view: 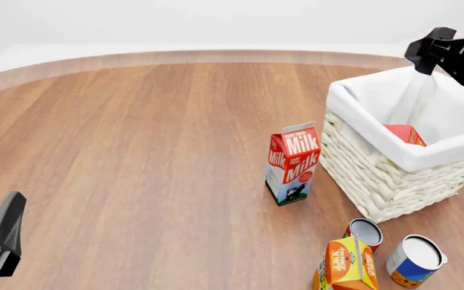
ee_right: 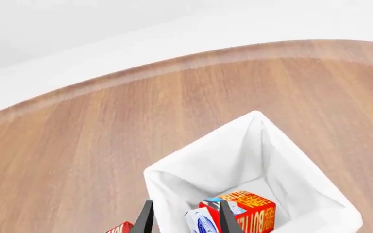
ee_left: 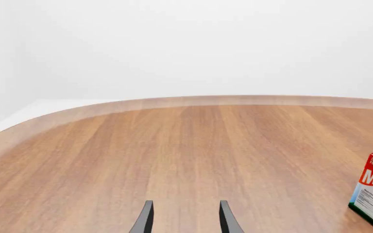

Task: Pick up the cream cheese box and the butter, and put them in the basket.

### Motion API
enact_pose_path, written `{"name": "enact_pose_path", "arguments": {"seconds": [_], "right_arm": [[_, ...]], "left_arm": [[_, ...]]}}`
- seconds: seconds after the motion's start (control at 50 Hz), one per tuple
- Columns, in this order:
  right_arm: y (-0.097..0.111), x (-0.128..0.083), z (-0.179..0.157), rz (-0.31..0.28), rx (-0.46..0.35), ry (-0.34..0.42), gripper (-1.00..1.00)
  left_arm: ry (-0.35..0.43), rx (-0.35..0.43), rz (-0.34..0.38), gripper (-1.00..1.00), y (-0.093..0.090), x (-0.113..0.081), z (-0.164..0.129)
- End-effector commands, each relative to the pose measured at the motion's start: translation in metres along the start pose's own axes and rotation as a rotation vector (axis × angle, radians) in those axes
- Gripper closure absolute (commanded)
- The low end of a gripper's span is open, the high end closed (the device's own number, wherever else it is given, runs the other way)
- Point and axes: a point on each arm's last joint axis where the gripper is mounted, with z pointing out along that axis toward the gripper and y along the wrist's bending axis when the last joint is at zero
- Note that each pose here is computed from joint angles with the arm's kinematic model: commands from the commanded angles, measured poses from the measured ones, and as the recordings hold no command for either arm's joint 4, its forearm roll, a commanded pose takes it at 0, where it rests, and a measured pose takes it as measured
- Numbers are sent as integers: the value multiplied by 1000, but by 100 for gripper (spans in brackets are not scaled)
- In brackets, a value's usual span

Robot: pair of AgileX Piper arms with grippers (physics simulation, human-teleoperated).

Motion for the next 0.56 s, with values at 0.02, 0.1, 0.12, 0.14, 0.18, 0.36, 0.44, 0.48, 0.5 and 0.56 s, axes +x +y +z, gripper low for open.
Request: {"name": "enact_pose_path", "arguments": {"seconds": [0.02, 0.1, 0.12, 0.14, 0.18, 0.36, 0.44, 0.48, 0.5, 0.56], "right_arm": [[25, -20, -43, -31, -103, -58, -100], [38, -31, -66, -54, -167, -89, -100], [41, -32, -70, -59, -184, -94, -100], [43, -36, -78, -74, -200, -111, -100], [48, -39, -90, -75, -232, -121, -100], [64, -51, -133, -135, -376, -180, -100], [72, -44, -126, -134, -423, -168, -100], [74, -42, -122, -128, -429, -168, -100], [76, -41, -118, -128, -435, -167, -100], [85, -35, -105, -114, -461, -156, -100]], "left_arm": [[0, 0, 0, -100, 0, 0, 0], [0, 0, 0, -100, 0, 0, 0], [0, 0, 0, -100, 0, 0, 0], [0, 0, 0, -100, 0, 0, 0], [0, 0, 0, -100, 0, 0, 0], [0, 0, 0, -100, 0, 0, 0], [0, 0, 0, -100, 0, 0, 0], [0, 0, 0, -100, 0, 0, 0], [0, 0, 0, -100, 0, 0, 0], [0, 0, 0, -100, 0, 0, 0]]}}
